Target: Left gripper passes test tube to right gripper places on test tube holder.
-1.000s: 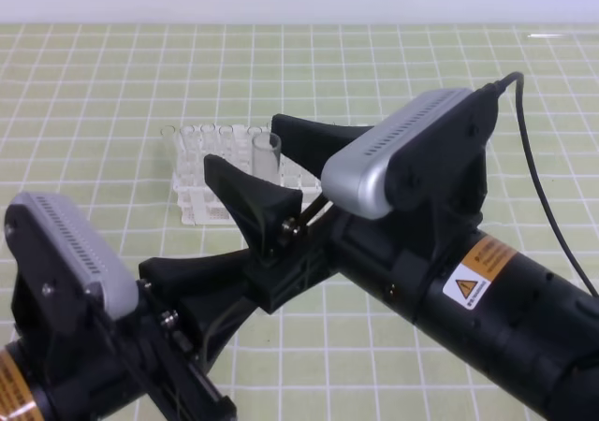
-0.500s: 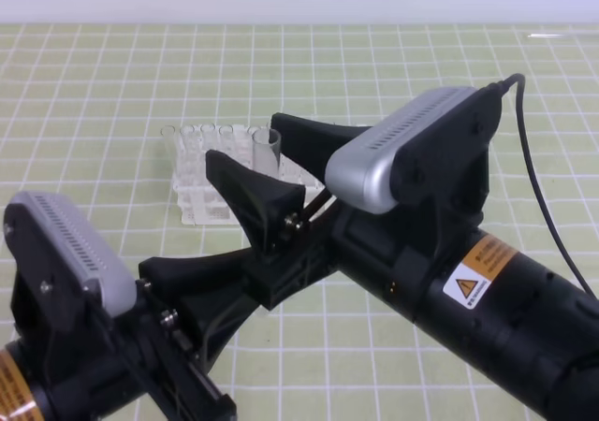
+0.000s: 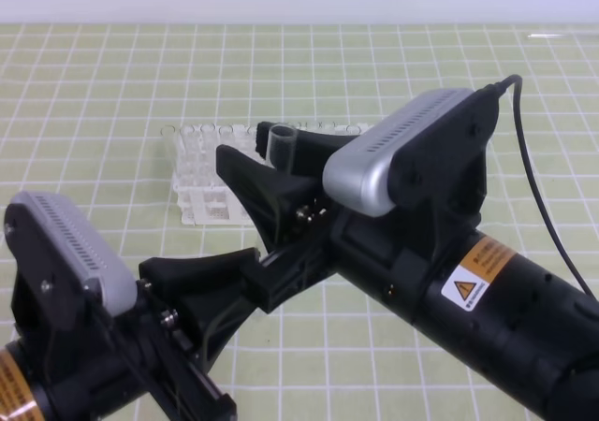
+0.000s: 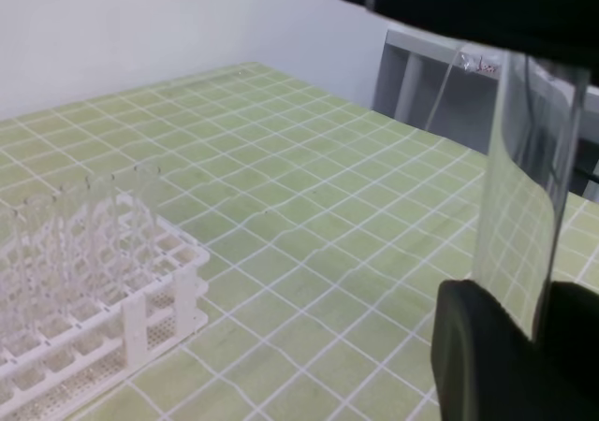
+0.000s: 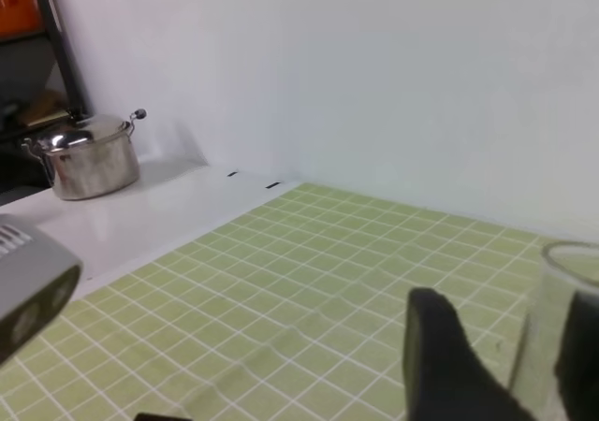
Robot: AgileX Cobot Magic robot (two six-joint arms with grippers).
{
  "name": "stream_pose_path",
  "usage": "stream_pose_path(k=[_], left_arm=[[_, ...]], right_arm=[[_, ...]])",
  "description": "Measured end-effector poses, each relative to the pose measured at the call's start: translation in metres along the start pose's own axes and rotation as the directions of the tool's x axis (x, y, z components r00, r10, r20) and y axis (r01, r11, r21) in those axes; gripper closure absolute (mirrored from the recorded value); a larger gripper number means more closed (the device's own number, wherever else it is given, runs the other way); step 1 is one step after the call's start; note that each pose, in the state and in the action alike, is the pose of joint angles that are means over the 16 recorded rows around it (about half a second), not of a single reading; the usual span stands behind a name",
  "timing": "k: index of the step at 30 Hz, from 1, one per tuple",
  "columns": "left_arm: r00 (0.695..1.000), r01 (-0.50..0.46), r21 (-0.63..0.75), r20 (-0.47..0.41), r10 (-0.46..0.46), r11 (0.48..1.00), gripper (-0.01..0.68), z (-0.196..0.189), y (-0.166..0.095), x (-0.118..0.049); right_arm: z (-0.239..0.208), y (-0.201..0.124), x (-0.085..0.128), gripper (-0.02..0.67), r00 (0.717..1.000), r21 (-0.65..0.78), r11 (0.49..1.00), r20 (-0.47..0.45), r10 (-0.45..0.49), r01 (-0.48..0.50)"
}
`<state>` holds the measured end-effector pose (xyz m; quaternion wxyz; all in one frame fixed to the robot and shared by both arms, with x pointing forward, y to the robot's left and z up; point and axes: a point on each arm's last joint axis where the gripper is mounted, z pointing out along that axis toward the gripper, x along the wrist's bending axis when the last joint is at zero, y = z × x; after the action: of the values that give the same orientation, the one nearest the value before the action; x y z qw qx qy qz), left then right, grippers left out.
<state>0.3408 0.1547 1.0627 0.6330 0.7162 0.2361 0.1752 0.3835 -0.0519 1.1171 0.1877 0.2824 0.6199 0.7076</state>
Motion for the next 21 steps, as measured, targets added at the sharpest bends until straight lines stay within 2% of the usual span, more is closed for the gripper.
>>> stream_pose_path(k=[8,14,19,21], left_arm=[[1.0,0.0,0.002,0.0,0.0,1.0,0.627,0.0003,-0.0001,0.0],[1.0,0.0,0.001,0.0,0.0,1.0,0.634,0.0004,-0.0001,0.0],[1.0,0.0,0.002,0.0,0.0,1.0,0.594,0.0005,-0.0002,0.0],[1.0,-0.001,0.003,0.0,0.001,1.0,0.558,0.0005,-0.0003,0.0]], right_arm=[[0.0001,0.0003,0.0014,0.507,1.0,0.001,1.0,-0.012,-0.008,0.008],[0.0002,0.0003,0.0022,0.557,1.0,0.003,1.0,-0.018,-0.007,0.007],[0.0002,0.0003,0.0023,0.562,1.0,0.005,1.0,-0.019,-0.009,0.009],[0.0002,0.0002,0.0021,0.562,1.0,0.006,1.0,-0.018,-0.011,0.011]])
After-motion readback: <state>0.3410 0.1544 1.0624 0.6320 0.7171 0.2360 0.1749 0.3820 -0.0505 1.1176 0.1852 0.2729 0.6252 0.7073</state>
